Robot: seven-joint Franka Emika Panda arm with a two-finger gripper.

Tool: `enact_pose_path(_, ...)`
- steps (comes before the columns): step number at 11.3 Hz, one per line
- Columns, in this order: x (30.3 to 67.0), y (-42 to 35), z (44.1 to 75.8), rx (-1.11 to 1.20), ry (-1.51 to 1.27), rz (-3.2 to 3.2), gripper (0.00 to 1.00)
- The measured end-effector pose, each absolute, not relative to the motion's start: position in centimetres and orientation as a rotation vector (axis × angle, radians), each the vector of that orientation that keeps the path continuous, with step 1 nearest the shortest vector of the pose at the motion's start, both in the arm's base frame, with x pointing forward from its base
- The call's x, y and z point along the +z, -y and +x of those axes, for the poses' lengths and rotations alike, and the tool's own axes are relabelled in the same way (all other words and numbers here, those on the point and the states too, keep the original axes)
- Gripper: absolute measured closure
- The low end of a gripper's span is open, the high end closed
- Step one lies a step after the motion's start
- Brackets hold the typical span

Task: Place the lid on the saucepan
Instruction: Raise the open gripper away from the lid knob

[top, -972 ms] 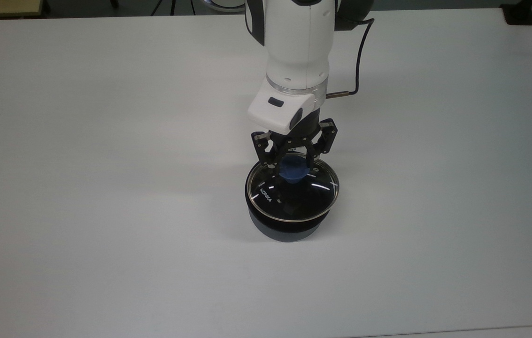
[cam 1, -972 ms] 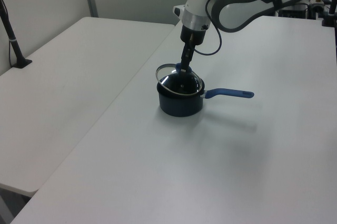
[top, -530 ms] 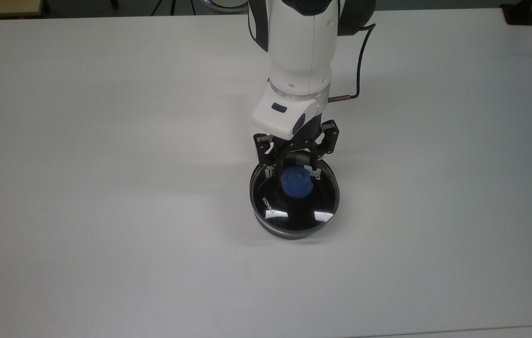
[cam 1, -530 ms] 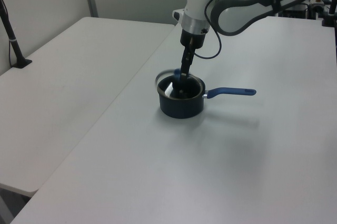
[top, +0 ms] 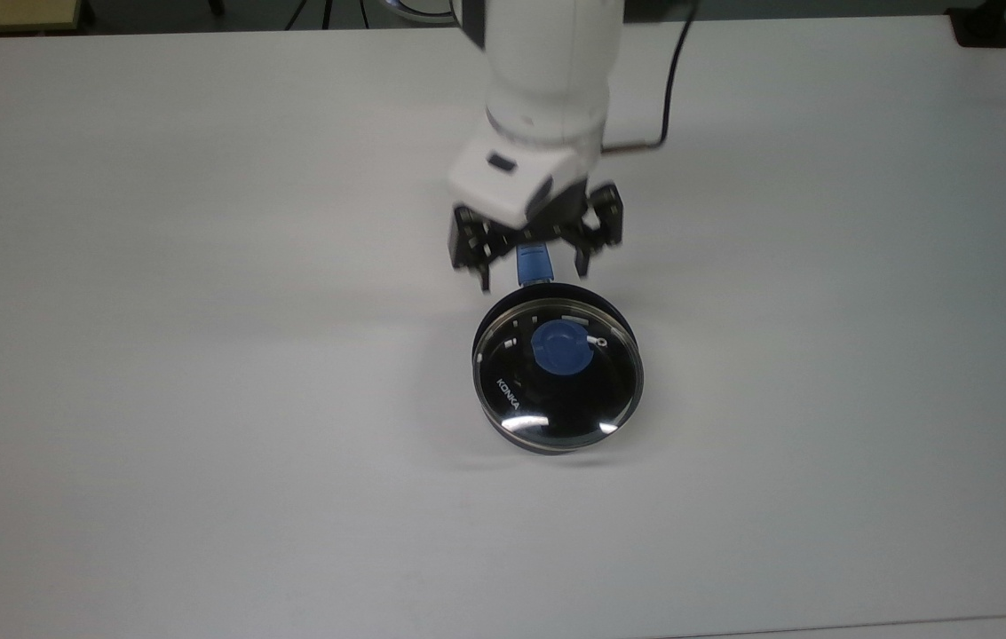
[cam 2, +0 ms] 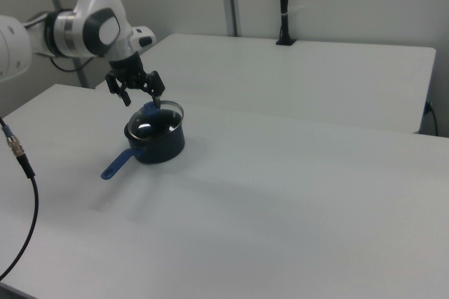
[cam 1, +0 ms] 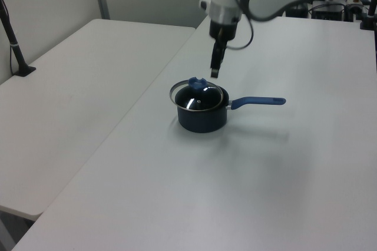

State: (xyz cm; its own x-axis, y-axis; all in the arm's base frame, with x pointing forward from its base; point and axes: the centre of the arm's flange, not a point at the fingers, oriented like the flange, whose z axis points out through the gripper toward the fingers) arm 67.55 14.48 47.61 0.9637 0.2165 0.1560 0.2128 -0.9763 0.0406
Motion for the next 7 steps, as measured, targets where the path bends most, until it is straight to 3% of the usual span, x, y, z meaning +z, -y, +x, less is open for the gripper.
enact_pose_path(7, 59.2, -3.6, 57.7, 0.058, -0.035, 3.063, 0.0)
